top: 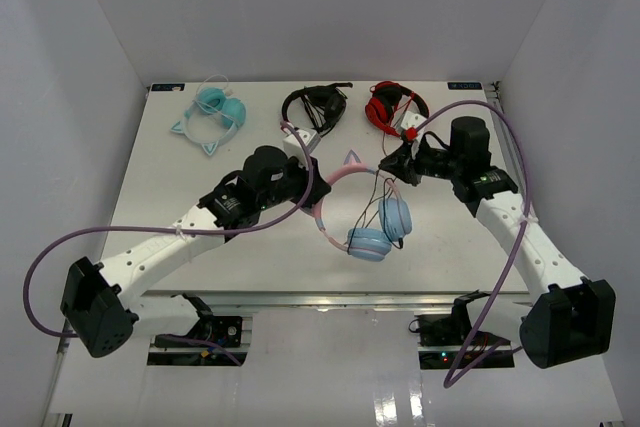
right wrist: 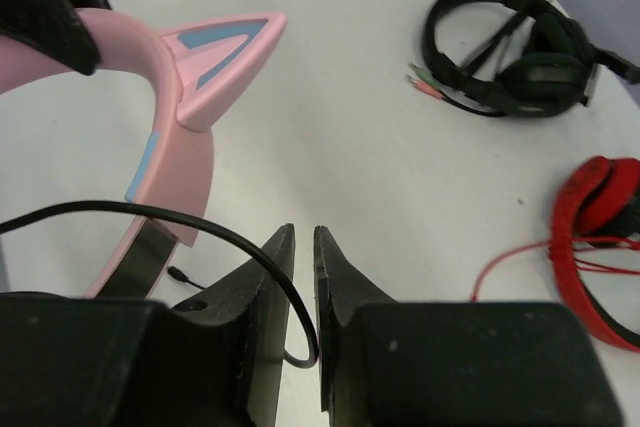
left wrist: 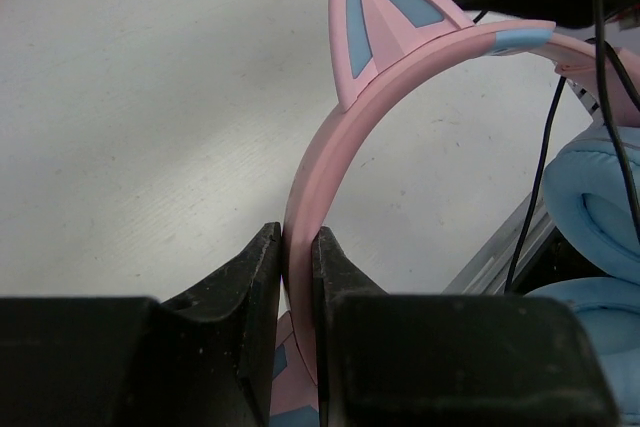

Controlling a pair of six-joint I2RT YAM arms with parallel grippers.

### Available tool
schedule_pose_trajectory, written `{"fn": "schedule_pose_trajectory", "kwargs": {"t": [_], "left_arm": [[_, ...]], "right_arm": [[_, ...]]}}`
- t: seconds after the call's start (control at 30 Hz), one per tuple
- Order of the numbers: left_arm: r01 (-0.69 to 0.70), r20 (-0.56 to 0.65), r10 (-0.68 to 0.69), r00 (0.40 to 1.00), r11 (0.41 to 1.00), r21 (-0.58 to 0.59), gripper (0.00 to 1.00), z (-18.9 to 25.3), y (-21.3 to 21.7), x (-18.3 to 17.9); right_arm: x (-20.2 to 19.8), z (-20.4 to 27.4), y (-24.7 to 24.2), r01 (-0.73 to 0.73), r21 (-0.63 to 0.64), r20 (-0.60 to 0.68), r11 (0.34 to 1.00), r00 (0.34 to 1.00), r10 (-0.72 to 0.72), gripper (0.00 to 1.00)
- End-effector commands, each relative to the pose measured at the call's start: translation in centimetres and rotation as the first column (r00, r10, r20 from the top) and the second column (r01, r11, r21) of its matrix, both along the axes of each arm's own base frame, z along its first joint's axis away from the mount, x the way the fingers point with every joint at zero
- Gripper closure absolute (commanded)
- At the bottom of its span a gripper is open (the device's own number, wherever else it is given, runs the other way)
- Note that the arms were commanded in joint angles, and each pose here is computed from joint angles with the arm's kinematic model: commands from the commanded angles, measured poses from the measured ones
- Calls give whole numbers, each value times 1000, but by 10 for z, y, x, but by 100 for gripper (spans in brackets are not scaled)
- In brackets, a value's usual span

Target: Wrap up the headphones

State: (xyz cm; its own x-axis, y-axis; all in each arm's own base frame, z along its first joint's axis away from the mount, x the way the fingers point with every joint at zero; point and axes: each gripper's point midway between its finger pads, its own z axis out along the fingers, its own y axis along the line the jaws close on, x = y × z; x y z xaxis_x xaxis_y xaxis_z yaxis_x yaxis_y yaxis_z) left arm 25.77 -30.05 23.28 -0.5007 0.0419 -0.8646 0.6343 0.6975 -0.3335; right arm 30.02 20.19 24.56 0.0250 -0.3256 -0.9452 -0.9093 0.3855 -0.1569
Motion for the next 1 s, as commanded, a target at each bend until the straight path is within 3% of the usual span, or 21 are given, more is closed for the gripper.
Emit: {"fn": "schedule_pose_trajectory", "kwargs": {"t": [0.0, 0.33, 0.47, 0.57, 0.8, 0.87, 0.97], "left_arm": [[7, 86, 7, 996, 986, -165, 100, 80, -2, -7], [0, 104, 28, 994, 966, -260, 100, 144, -1, -9], [-14, 125, 56, 991, 949, -316, 100, 181, -4, -3], [-48, 134, 102, 986, 934, -355, 100, 202, -2, 3], [-197, 139, 292, 946, 862, -467, 100, 243, 20, 23], [-226, 128, 327, 936, 840, -493, 100, 247, 24, 27], [-285, 111, 389, 915, 814, -506, 100, 247, 33, 34]], "right_arm": [[-37, 9, 19, -154, 181, -107, 971, 979, 175, 78], [-58, 16, 33, -247, 381, -240, 891, 904, 353, 62], [-43, 35, 44, -269, 457, -237, 848, 882, 408, 49], [-33, 37, 49, -251, 510, -263, 823, 865, 427, 47], [-21, 5, 53, -177, 542, -342, 822, 846, 408, 49], [-21, -3, 54, -166, 539, -353, 826, 846, 400, 56], [-22, -10, 55, -156, 531, -359, 833, 849, 387, 78]]}}
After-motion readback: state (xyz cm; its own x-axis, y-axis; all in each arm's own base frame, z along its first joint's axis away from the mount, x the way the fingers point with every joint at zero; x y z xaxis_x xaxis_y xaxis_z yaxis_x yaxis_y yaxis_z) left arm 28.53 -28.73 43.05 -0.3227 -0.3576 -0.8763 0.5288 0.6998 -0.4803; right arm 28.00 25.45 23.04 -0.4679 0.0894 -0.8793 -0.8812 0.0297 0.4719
